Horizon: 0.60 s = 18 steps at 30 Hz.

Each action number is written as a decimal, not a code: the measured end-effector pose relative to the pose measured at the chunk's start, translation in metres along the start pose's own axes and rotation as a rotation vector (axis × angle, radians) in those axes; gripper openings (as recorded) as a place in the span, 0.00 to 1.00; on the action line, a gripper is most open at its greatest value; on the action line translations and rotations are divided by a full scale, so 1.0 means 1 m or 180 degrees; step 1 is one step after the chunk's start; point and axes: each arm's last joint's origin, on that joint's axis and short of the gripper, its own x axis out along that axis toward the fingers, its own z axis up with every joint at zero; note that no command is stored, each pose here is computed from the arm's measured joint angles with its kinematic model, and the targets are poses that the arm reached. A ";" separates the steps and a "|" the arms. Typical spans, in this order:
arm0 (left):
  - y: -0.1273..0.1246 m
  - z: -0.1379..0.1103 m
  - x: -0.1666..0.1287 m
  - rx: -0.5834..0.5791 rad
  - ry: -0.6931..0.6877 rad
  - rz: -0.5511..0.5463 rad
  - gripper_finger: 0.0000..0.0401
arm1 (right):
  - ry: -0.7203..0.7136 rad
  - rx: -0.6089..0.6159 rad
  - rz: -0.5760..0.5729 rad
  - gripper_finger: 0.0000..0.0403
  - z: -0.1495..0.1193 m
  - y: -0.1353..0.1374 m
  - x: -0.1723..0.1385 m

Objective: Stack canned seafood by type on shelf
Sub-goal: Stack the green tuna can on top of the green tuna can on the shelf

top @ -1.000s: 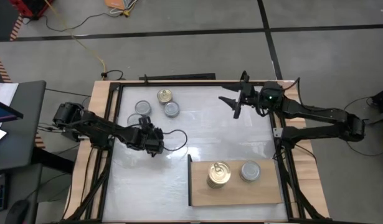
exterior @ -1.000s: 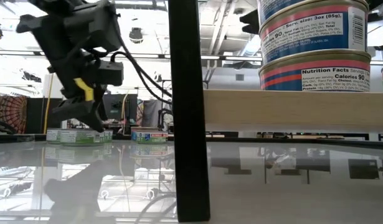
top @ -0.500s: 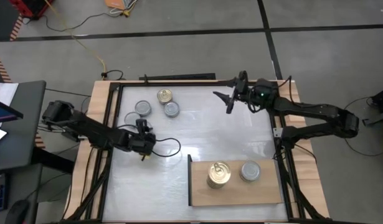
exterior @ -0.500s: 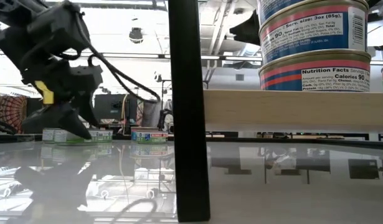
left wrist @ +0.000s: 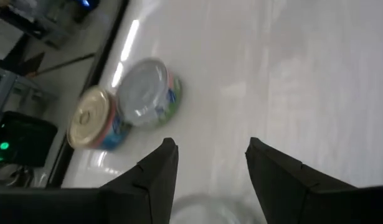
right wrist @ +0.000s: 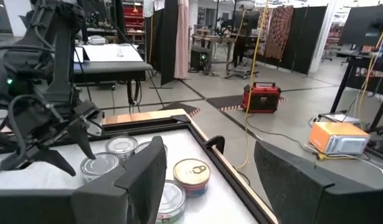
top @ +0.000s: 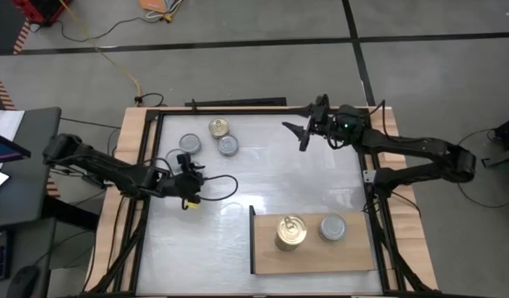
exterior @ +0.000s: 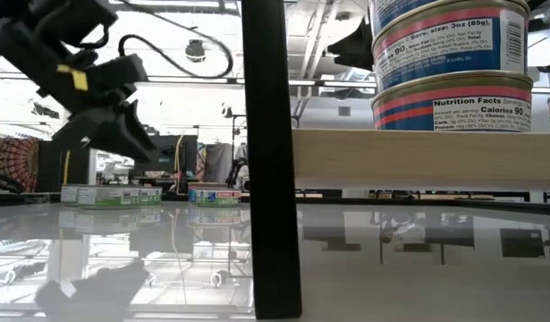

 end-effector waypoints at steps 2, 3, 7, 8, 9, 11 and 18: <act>0.001 0.004 0.000 -0.0077 -0.0117 0.0013 0.46 | -0.0009 0.0010 0.0014 0.67 0.000 0.001 0.001; 0.002 0.007 0.000 -0.0124 -0.0172 0.0022 0.46 | -0.0014 0.0011 0.0029 0.67 0.000 0.002 0.001; 0.005 0.014 0.001 -0.0461 -0.0341 0.0070 0.46 | -0.0094 -0.0019 0.0084 0.67 0.003 0.007 0.001; 0.006 0.015 0.004 -0.0578 -0.0350 0.0102 0.46 | -0.0105 -0.0020 0.0102 0.67 0.003 0.008 0.000; 0.008 0.015 0.006 -0.0684 -0.0337 0.0134 0.46 | -0.0110 -0.0020 0.0125 0.67 0.004 0.010 0.000; 0.011 0.013 0.014 -0.0889 -0.0243 0.0201 0.46 | -0.0114 -0.0041 0.0173 0.67 0.004 0.013 0.000; 0.022 -0.012 0.034 -0.1340 0.0594 0.0062 0.46 | -0.0232 -0.0132 0.0346 0.67 0.011 0.027 -0.004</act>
